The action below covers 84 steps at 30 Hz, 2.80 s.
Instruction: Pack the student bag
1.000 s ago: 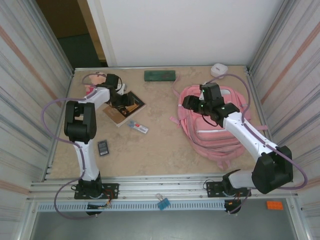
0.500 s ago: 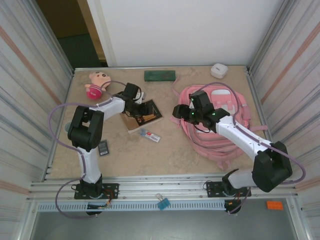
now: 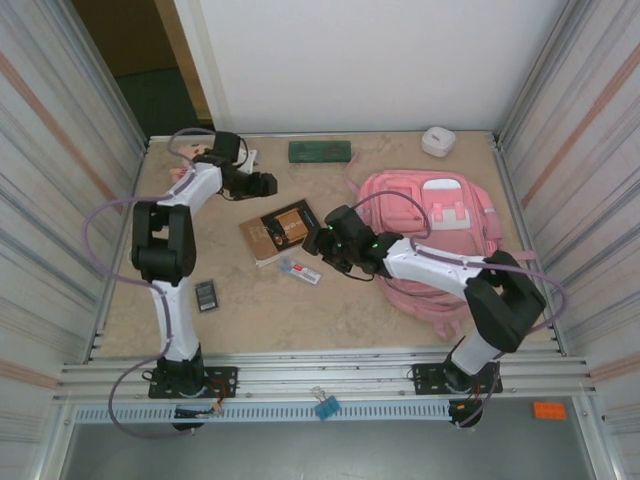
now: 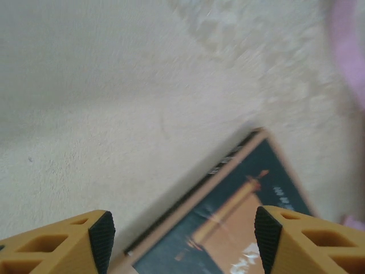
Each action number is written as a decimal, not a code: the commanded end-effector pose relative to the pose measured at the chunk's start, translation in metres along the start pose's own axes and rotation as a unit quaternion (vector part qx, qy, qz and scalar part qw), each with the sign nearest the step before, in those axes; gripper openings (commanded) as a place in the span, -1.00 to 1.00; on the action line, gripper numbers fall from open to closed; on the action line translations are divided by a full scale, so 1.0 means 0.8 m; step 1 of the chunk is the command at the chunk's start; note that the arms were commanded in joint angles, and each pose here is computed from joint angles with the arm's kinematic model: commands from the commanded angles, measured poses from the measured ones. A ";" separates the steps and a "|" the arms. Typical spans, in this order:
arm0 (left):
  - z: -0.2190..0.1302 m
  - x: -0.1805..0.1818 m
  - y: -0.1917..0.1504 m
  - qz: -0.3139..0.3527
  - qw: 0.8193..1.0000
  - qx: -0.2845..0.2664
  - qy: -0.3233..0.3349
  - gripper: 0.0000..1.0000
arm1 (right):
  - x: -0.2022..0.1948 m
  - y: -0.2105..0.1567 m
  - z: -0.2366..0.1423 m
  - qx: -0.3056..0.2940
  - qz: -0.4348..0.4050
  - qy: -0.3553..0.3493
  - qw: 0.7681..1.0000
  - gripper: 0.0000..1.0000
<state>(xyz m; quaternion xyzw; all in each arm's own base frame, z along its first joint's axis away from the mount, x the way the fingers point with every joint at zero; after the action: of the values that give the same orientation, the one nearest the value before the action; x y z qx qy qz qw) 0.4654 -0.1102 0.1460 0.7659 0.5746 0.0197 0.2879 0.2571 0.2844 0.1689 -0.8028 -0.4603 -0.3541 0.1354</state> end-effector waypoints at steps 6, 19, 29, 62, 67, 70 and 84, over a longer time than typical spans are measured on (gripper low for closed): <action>0.033 0.014 -0.031 0.012 0.997 0.082 0.001 0.34 | 0.012 0.006 0.056 -0.005 0.029 -0.025 0.999 0.25; -0.006 -0.014 -0.092 0.001 0.995 0.091 -0.038 0.26 | 0.005 0.045 0.131 0.024 -0.014 -0.070 0.997 0.01; -0.063 -0.049 -0.142 -0.035 0.998 0.030 -0.047 0.24 | 0.027 0.111 0.158 0.028 -0.065 -0.048 0.996 -0.02; -0.026 0.012 -0.180 -0.197 0.977 0.068 -0.048 -0.01 | -0.058 0.042 0.152 0.126 -0.107 -0.193 0.967 -0.71; -0.013 -0.014 -0.177 -0.185 0.976 0.075 -0.090 -0.04 | -0.061 0.037 0.157 0.138 -0.097 -0.182 0.969 -0.73; -0.018 -0.033 -0.172 -0.185 0.972 0.070 -0.123 -0.05 | -0.059 0.037 0.158 0.140 -0.094 -0.175 0.970 -0.73; -0.056 -0.059 -0.140 -0.166 0.973 0.022 -0.157 -0.06 | -0.039 0.039 0.145 0.122 -0.111 -0.154 0.974 -0.72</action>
<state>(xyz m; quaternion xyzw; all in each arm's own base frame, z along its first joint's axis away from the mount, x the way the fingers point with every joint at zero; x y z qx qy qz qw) 0.3316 -0.1038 0.1505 0.6590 0.6517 -0.1325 0.3514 0.3371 0.3209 0.0968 -0.7533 -0.5985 -0.2286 0.1486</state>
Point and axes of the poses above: each hand's point on the last joint's axis, 136 mm out from that joint toward the fingers, its own z axis out along the fingers, its own x axis along the line the jaws close on, y = z × x, the point moved 8 cm from there along -z, back along the fingers, and after that the axes turned 10 degrees about z, right-handed, at the moved point
